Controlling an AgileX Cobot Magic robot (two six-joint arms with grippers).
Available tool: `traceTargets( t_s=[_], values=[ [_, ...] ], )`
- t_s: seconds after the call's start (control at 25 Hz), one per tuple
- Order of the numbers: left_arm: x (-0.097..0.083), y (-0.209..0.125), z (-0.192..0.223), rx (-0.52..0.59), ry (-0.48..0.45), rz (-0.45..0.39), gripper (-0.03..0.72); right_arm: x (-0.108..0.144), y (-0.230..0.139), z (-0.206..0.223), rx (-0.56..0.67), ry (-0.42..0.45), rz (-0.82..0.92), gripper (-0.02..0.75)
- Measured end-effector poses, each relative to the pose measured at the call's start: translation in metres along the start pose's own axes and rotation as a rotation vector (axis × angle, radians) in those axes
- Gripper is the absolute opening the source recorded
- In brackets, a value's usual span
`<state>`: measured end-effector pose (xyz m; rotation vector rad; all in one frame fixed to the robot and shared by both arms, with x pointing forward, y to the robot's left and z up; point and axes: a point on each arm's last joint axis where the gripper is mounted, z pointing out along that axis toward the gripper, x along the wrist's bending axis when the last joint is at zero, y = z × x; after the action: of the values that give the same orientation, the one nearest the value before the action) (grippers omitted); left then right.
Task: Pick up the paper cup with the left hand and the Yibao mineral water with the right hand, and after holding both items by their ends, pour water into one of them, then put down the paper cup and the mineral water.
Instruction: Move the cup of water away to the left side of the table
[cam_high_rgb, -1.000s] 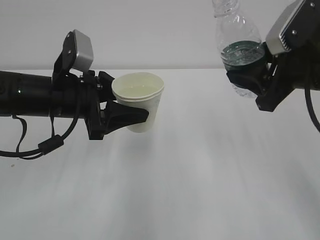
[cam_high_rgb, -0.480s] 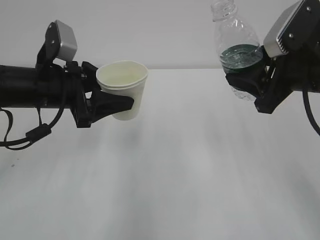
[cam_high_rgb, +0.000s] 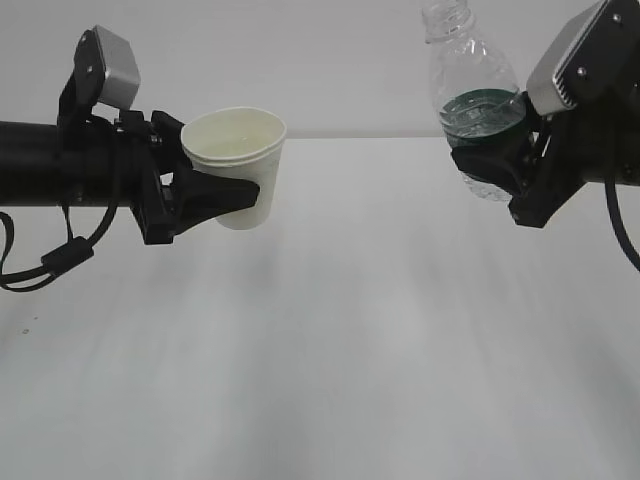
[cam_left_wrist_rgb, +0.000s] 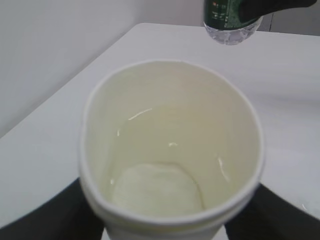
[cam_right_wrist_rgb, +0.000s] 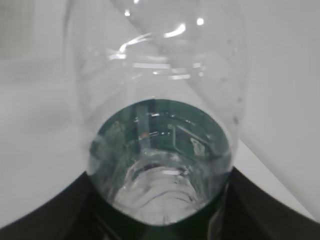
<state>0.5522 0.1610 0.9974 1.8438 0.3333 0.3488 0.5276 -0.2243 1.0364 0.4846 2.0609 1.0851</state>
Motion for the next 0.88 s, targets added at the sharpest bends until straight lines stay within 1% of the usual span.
traceTargets(
  t_s=[0.52, 0.88],
  values=[
    [0.0008, -0.0003, -0.0003, 0.009, 0.011, -0.054, 0.466, 0.0000, 0.0000, 0.0000, 0.000, 0.000, 0.000, 0.435],
    [0.0013, -0.0008, -0.0004, 0.015, 0.017, -0.069, 0.466, 0.0000, 0.0000, 0.0000, 0.000, 0.000, 0.000, 0.435]
  ],
)
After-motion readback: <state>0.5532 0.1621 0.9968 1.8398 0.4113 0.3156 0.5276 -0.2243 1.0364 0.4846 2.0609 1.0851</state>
